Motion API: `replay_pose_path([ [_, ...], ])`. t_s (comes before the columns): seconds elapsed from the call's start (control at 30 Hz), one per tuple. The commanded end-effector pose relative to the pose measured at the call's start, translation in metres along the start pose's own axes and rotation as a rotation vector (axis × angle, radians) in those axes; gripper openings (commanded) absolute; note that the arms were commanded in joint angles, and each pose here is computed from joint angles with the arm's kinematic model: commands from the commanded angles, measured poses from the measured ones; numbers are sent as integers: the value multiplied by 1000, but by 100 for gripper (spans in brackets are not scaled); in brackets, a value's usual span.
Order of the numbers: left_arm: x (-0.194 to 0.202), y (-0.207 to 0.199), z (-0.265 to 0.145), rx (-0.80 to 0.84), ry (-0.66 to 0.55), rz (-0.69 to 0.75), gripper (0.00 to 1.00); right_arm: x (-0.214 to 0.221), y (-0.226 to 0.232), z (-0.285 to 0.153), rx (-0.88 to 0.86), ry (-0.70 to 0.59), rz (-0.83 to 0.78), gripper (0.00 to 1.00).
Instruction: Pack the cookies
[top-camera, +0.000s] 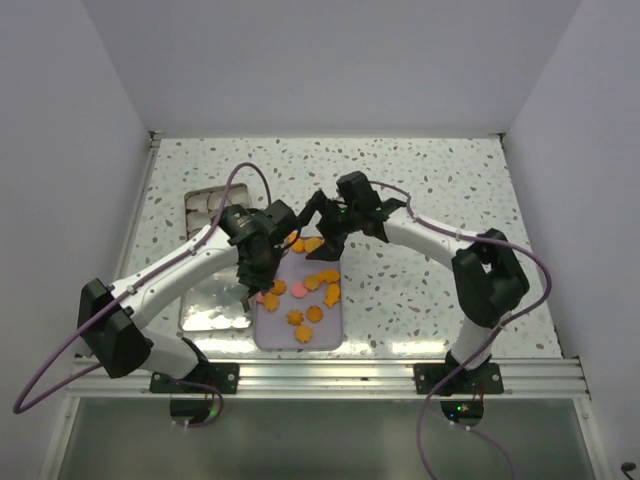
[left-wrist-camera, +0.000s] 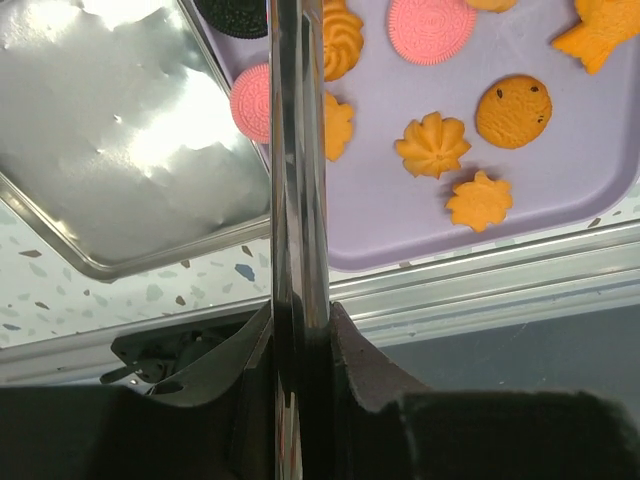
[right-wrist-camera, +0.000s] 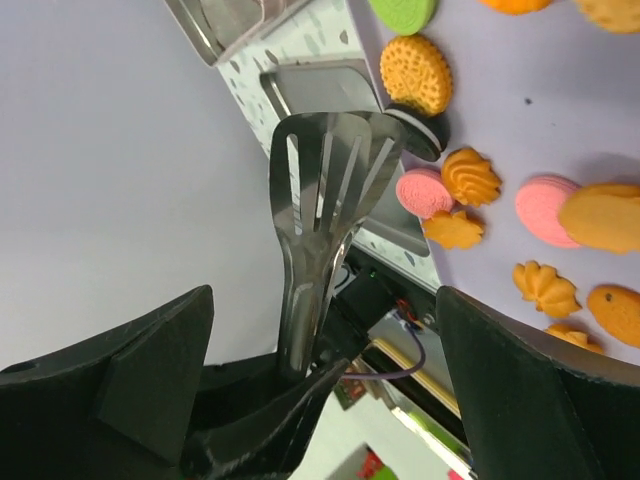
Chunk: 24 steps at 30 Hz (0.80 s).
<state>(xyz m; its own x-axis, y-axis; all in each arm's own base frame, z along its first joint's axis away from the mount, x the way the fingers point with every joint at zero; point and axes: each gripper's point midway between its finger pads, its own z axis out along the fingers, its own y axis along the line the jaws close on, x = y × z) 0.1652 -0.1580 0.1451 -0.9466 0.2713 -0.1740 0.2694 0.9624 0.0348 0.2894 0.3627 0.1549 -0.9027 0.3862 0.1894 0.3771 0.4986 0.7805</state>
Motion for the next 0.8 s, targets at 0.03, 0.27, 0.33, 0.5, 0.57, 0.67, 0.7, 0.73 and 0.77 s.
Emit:
replay_pose_path([
  [0.03,-15,3,-10,7,-99,28,23,34,15,14,54,118,-119,96],
  [0.27,-28,-1,-25,38,-168,35,22,60,15,42,130,187,-162,97],
  [0.33,-31,-2,-30,49,-185,34,22,68,9,47,149,200,-171,94],
  [0.5,-41,-10,-49,114,-255,29,22,78,1,56,164,217,-177,68],
  [0.57,-43,-13,-56,137,-280,25,23,78,2,57,161,214,-173,53],
  [0.67,-41,-14,-58,153,-281,15,30,79,5,56,153,205,-179,20],
  [0.7,-41,-16,-59,161,-282,16,32,78,7,56,153,202,-180,17],
  [0.73,-42,-18,-62,182,-289,8,38,78,9,55,149,195,-183,17],
  [0.77,-42,-20,-63,192,-291,6,42,77,9,54,148,190,-186,15],
])
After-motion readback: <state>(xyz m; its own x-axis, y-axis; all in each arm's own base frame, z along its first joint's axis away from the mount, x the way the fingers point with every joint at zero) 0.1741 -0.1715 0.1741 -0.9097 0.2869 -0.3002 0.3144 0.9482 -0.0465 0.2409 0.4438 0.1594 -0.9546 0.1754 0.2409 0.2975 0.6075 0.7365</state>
